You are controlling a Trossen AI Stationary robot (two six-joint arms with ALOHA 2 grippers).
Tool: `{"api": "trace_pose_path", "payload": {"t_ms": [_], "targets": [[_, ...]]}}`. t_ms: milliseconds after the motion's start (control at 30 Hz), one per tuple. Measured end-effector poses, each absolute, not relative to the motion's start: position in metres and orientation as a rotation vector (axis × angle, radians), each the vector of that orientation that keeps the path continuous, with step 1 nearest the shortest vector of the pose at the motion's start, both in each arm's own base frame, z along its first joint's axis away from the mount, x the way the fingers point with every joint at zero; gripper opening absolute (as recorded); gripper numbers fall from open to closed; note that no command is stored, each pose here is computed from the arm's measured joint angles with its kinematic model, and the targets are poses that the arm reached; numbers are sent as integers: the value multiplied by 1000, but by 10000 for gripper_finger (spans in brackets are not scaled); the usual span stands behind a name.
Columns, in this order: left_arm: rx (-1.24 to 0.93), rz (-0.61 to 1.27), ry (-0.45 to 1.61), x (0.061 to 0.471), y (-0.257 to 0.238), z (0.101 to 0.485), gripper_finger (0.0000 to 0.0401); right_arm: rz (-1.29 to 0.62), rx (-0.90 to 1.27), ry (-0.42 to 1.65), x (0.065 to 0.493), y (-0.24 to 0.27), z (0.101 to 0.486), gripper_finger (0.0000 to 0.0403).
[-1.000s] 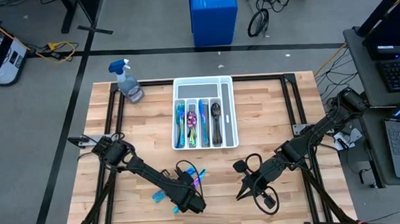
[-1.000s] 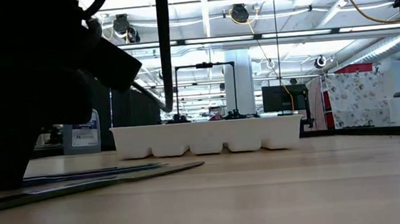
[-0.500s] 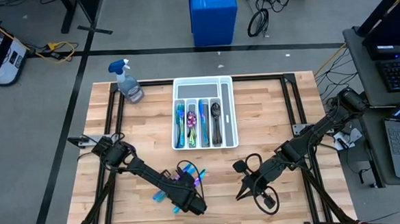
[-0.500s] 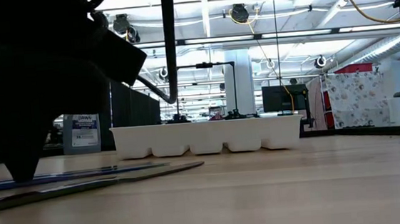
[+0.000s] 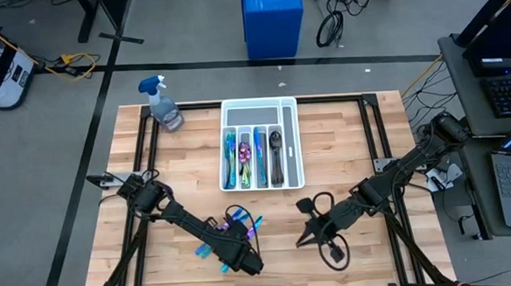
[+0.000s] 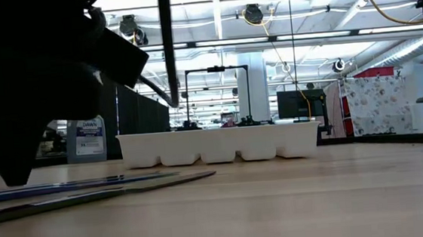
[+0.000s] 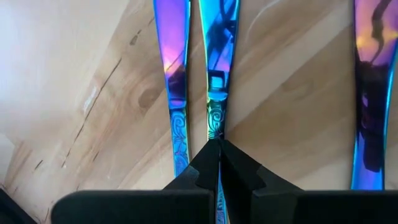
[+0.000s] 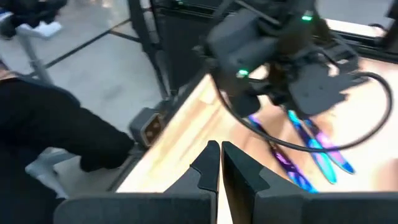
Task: Sort silverware
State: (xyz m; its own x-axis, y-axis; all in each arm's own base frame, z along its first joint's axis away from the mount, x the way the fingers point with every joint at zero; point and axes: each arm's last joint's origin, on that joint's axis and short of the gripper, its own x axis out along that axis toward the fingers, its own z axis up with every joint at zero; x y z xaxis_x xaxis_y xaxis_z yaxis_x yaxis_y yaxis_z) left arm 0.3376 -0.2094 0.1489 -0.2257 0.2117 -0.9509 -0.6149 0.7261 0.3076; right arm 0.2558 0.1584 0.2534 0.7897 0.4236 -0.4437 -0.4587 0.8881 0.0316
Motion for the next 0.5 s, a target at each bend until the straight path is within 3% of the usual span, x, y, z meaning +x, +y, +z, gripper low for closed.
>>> {"api": "trace_pose_path", "payload": {"t_ms": [200,367,500], "targets": [[-269,828,1485,330,-214,164,0,407,-77,516,268,144,242,0],[-240,878,1277,300,-223,214,0,370,-85,586,283,138,220,0],[-265,810,1088,272,-228,261,0,359,-90,621,290,134,208,0]]}}
